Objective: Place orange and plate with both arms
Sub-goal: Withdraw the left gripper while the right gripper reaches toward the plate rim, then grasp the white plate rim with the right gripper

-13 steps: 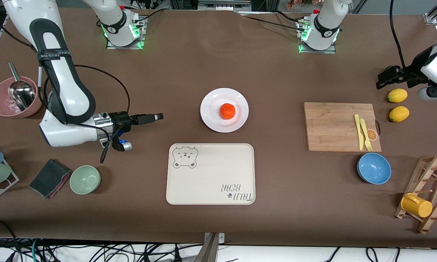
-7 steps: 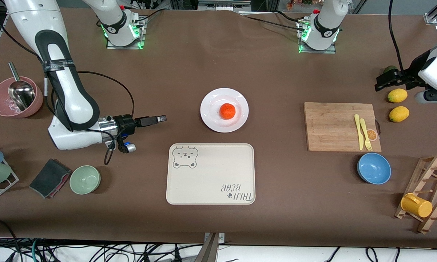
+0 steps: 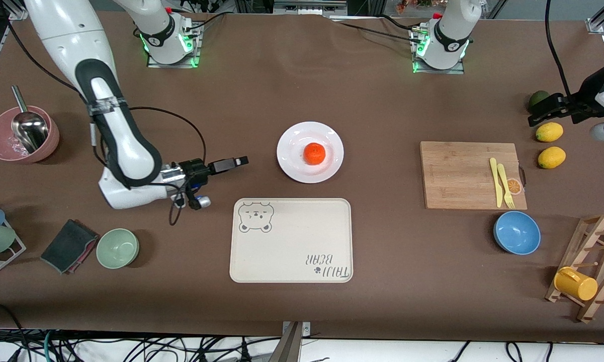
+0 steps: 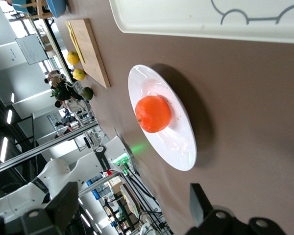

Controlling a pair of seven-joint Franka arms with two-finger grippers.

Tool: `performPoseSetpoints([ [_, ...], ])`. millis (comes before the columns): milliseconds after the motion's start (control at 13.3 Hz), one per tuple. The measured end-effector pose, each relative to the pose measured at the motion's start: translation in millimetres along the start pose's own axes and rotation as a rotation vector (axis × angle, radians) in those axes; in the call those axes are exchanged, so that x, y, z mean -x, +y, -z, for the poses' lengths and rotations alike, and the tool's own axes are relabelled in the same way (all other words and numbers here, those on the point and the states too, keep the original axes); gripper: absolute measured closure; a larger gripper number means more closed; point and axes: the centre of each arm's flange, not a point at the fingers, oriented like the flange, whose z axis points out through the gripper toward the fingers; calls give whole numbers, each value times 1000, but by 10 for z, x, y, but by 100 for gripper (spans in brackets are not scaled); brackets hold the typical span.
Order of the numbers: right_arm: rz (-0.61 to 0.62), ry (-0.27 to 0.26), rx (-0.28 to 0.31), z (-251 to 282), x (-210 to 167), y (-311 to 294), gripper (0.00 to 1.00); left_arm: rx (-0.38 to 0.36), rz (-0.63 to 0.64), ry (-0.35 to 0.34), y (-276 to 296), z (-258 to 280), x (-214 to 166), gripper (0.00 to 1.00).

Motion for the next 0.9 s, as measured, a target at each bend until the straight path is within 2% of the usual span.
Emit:
performPoseSetpoints([
  [151,41,26,25,-302,-35,-1,0,0,-10,12,57,53,5,0],
  [377,150,65,27,-709,4,102,0,0,-16,20,87,94,9,0],
  [904,246,81,102,-1276,12,238,1,0,-10,20,53,92,5,0],
])
